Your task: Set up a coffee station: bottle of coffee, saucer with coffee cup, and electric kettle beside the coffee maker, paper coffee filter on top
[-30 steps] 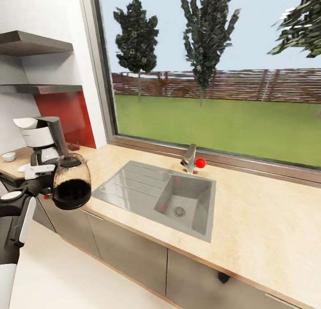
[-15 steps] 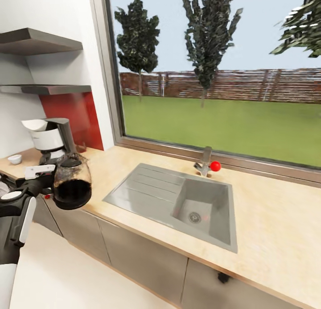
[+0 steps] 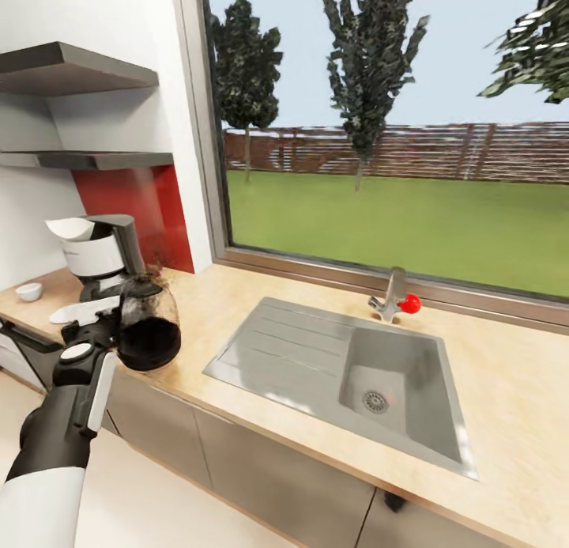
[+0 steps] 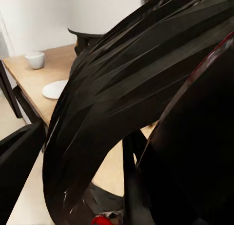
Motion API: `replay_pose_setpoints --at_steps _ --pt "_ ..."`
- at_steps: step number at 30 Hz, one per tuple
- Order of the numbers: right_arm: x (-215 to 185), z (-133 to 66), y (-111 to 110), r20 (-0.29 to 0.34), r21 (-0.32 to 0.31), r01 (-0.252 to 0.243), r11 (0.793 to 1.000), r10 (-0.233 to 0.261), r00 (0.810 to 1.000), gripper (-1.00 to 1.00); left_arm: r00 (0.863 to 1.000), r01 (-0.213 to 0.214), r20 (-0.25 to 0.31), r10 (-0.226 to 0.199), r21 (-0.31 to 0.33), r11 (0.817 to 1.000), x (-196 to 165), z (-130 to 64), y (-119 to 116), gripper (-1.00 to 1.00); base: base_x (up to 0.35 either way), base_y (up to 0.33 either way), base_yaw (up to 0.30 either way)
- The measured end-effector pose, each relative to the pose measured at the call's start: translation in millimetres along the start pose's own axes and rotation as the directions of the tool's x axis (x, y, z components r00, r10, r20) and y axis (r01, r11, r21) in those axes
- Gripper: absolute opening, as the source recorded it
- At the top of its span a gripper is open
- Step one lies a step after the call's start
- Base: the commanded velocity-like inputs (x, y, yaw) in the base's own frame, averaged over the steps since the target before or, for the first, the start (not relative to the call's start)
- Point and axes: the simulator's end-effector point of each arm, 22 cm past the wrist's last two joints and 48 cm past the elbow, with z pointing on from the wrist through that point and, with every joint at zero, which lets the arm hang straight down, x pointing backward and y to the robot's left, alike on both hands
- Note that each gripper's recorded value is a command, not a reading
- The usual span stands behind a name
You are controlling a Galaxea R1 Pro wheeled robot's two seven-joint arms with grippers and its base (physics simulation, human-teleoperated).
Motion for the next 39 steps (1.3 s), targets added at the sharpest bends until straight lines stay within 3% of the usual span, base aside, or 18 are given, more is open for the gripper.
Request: replay_pose_setpoints --at_steps 3,10,15,24,39 --pt "0.0 0.2 -0.4 -0.001 0.000 0.001 1.000 -0.001 1.000 1.00 1.000 -0.006 0.009 0.006 0.008 1.000 -0.1 -4.2 -15.6 -1.00 0.127 0.120 0.000" --pt "-1.7 0.1 0.0 0.004 0.000 -0.007 1.000 0.007 1.000 1.00 1.000 0.007 0.027 -0.008 0.006 1.000 -4.0 -6.4 -19.4 -1.00 0.010 0.009 -0.029" --pt "-1.4 0.0 -0.9 0.002 0.002 -0.005 1.000 0.005 1.000 1.00 0.995 0.081 0.067 -0.077 -0.050 0.996 -8.4 -14.1 -22.3 -1.00 0.000 0.000 -0.002" --pt "-1.2 -0.3 -1.7 0.002 0.003 -0.005 1.000 0.005 1.000 1.00 0.996 0.079 0.052 -0.077 -0.054 0.995 1.1 -13.6 -24.1 -1.00 0.064 0.002 -0.007" --pt "-1.3 -0.2 -2.3 0.002 0.004 -0.005 1.000 0.004 1.000 1.00 0.995 0.080 0.062 -0.076 -0.056 0.995 3.7 -11.8 -23.8 -1.00 0.219 0.121 -0.167"
